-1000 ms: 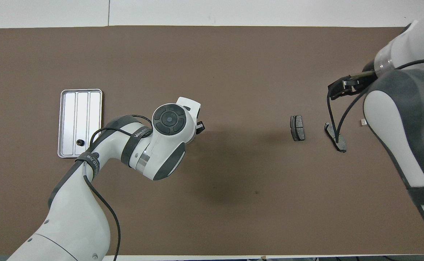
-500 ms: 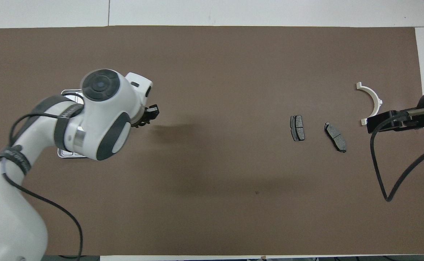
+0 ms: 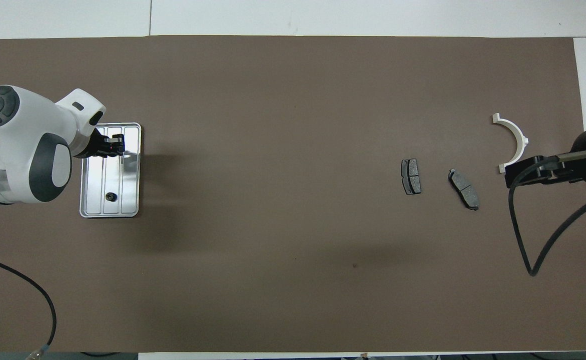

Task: Pick bearing gear from pile to tray

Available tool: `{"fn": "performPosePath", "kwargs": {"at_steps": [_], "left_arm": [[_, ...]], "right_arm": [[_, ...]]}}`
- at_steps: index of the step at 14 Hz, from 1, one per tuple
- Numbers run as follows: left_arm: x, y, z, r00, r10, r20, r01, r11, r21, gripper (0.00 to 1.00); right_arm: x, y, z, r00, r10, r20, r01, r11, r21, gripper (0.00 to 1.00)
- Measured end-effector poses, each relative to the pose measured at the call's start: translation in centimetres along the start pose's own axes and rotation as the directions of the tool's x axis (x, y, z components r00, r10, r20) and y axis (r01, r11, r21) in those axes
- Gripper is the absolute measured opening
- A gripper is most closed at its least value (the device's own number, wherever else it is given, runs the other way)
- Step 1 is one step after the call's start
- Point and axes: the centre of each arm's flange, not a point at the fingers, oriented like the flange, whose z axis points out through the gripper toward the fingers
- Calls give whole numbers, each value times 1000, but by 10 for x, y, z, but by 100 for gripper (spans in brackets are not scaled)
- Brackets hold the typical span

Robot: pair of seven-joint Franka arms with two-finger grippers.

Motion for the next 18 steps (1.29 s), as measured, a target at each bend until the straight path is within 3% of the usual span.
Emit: {"fn": "performPosePath", "kwargs": {"at_steps": [9,10,12,14,15,18], "left_arm": [[-7,-15,27,1000,27,-2,-27,1000,-4,35],[-7,-15,27,1000,28,-2,-28,1000,-4,42],[-4,-18,20,1000,25,-8,-25,1000,-3,67],[-3,-26,-24,1000,13,-11,-13,1000,5,94],[-7,-29,-63,1000,7,-3,-7,1000,13,100],[-33,-30,-191,998,3,70,-5,999,36,100]], "right_arm": [[3,0,-13,998,1,-62,-1,1000,-1,100],[3,1,-15,998,1,-67,-1,1000,-1,100],[3,1,-18,997,1,-72,-1,1000,-1,100],[3,1,-18,997,1,-73,-1,1000,-1,100],[3,1,-18,997,1,-73,-1,1000,-1,100],[3,1,-18,997,1,-73,-1,1000,-1,100]]}}
